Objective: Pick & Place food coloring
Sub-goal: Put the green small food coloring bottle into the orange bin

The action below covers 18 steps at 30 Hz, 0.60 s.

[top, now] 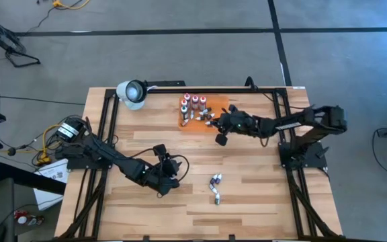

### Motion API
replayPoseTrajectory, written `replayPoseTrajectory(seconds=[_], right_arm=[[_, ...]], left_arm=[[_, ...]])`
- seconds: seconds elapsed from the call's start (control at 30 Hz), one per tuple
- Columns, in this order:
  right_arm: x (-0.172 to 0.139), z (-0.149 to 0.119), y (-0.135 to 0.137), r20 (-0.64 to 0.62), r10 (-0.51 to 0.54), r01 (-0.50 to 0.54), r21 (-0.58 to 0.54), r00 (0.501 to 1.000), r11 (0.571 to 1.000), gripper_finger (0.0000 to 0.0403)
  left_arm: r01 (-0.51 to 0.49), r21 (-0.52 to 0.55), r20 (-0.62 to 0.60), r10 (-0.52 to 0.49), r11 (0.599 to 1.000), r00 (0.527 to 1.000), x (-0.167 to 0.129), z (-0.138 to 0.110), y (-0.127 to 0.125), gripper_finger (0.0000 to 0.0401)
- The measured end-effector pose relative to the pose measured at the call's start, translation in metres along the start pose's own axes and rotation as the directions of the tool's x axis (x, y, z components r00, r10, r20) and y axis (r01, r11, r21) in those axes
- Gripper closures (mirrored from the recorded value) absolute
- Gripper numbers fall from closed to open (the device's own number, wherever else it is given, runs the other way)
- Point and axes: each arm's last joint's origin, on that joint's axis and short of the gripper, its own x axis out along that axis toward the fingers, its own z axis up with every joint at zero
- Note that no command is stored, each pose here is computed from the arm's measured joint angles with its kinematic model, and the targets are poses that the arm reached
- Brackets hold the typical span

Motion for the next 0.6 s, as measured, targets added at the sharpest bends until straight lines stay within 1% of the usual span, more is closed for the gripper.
replayPoseTrajectory(seconds=[0.17,0.37,0.47,0.6], right_arm=[[0.013,-0.011,-0.011,-0.033,-0.025,0.025,0.021,0.999,0.999,0.0332],[0.012,-0.009,-0.018,-0.018,-0.045,0.046,0.061,0.999,0.997,0.0325],[0.012,-0.009,-0.018,-0.022,-0.044,0.045,0.061,0.999,0.997,0.0305],[0.012,-0.009,-0.018,-0.022,-0.044,0.045,0.062,0.999,0.997,0.0265]], left_arm=[[-0.004,-0.014,0.001,0.004,1.0,1.0,0.002,0.001,0.001,0.0258],[-0.004,-0.021,0.001,0.004,1.0,1.0,0.002,0.001,0.001,0.0258],[-0.002,-0.023,0.002,0.002,1.0,1.0,0.002,0.001,0.001,0.0258],[-0.002,-0.024,0.002,0.002,1.0,1.0,0.002,0.001,0.001,0.0258]])
